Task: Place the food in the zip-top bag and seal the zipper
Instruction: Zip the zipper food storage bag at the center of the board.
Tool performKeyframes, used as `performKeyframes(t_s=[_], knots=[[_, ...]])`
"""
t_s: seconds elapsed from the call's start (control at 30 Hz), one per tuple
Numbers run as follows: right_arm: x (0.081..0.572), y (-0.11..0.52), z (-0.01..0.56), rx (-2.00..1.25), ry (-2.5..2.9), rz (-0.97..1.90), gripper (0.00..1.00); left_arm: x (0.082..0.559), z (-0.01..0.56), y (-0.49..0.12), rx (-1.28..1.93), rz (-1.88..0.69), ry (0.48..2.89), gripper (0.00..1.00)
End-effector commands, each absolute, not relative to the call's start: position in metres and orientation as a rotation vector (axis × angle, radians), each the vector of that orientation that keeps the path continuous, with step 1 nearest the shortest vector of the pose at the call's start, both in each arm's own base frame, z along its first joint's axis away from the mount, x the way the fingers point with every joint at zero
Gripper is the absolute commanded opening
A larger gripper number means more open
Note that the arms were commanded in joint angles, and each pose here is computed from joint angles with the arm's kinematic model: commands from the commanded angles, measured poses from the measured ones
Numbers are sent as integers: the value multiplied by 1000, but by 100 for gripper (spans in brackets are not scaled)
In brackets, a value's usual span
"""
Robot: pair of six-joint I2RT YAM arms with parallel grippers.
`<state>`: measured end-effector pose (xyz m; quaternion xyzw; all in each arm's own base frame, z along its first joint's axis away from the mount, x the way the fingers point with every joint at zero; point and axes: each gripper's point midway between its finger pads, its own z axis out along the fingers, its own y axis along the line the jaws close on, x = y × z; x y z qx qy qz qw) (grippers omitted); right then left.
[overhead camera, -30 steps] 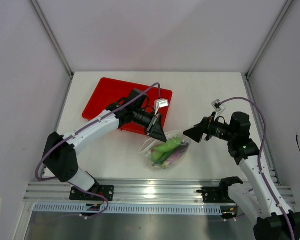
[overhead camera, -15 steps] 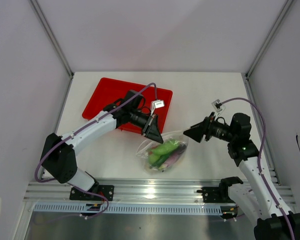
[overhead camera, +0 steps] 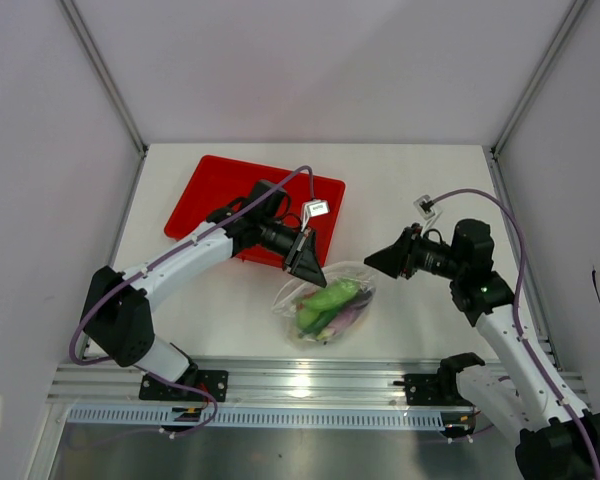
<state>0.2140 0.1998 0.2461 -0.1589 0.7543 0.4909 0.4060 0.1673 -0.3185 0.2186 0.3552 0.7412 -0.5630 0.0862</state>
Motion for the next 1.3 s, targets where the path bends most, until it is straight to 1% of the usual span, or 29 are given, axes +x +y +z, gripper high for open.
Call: performKeyframes(t_s=[0.0, 0.03, 0.1, 0.13, 0.2, 0.27, 0.33, 0.37, 0.4, 0.43, 0.47, 0.5, 0.57, 0.67, 0.8, 0.9, 1.13, 1.27], knots=[[217, 199, 258, -393, 1883, 1199, 36, 163, 245, -316, 1118, -1706, 2069, 1], [218, 198, 256, -373, 1895, 1183, 27, 163, 244, -316, 1116, -1706, 2074, 0], [221, 195, 261, -348, 1894, 1157, 18, 163, 243, -316, 1116, -1699, 2078, 0], [223, 191, 260, -314, 1913, 1126, 9, 164, 241, -316, 1110, -1687, 2092, 1], [227, 186, 270, -268, 1905, 1081, 0, 165, 240, -315, 1113, -1669, 2096, 2], [226, 183, 271, -227, 1933, 1060, 0, 166, 239, -313, 1112, -1640, 2103, 5], [228, 179, 277, -159, 1951, 1038, 0, 166, 239, -312, 1119, -1625, 2092, 20], [227, 179, 278, -139, 1963, 1038, 0, 166, 242, -313, 1128, -1621, 2072, 29], [228, 178, 279, -106, 1971, 1030, 0, 165, 246, -313, 1134, -1615, 2048, 57], [227, 178, 281, -69, 1982, 1047, 0, 165, 248, -313, 1138, -1604, 2034, 67], [226, 180, 281, -52, 1991, 1058, 0, 163, 252, -316, 1157, -1591, 2010, 73], [224, 183, 281, -42, 2004, 1064, 0, 160, 258, -316, 1184, -1575, 1967, 87], [223, 185, 284, 5, 2020, 1066, 0, 157, 267, -322, 1228, -1546, 1907, 99], [221, 189, 284, 50, 2047, 1069, 0, 159, 276, -331, 1253, -1486, 1867, 99], [218, 194, 285, 90, 2069, 1096, 0, 178, 272, -346, 1233, -1313, 1851, 99], [217, 195, 286, 151, 2093, 1097, 0, 183, 274, -358, 1226, -1261, 1817, 99], [219, 188, 285, 300, 2110, 1064, 0, 179, 251, -381, 1273, -1163, 1830, 100], [219, 188, 285, 331, 2112, 1069, 0, 177, 238, -384, 1283, -1167, 1855, 99]])
